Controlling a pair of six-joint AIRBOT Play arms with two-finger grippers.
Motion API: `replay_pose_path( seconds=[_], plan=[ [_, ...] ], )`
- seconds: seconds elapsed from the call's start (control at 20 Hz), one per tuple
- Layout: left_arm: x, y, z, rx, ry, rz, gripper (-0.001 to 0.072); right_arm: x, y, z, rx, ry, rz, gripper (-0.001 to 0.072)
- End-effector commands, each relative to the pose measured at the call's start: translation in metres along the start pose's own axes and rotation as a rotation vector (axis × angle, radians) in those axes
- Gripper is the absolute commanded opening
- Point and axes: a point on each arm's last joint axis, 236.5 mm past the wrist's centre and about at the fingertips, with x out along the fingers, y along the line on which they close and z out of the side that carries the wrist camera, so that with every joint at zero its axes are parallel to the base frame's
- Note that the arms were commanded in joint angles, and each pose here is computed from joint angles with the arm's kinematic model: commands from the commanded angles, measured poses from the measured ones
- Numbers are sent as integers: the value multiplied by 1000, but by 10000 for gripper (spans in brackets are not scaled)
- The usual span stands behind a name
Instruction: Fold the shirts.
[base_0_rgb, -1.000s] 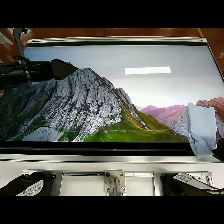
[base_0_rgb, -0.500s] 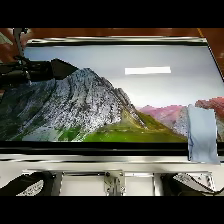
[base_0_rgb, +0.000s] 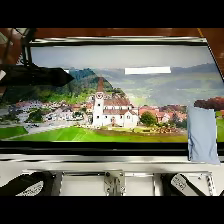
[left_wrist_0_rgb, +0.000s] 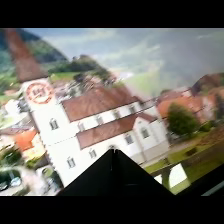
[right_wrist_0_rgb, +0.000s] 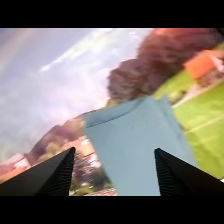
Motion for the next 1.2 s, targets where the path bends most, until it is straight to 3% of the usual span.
replay_pose_path(
  seconds=[0.0, 0.05, 0.1, 0.15, 0.2, 0.25, 0.55, 1.15],
  plan=[
    [-6, 41, -54, 58, 315, 303, 41, 35, 123, -70, -223, 302, 161, 662],
    [-6, 42, -67, 85, 408, 339, 43, 51, 147, -109, -273, 449, 199, 662],
    [-2, 44, -81, 100, 496, 364, 90, 60, 164, -138, -325, 552, 220, 662],
    [5, 46, -91, 99, 550, 367, 267, 65, 179, -159, -376, 619, 233, 662],
    [15, 50, -98, 96, 586, 369, 555, 69, 193, -171, -423, 652, 246, 662],
    [23, 55, -101, 93, 605, 375, 602, 71, 204, -177, -466, 655, 246, 662],
    [43, 61, -95, 137, 576, 368, 601, 72, 237, -185, -579, 602, 263, 658],
    [53, 55, -83, 140, 512, 338, 601, 71, 239, -186, -584, 602, 265, 658]
  ],
)
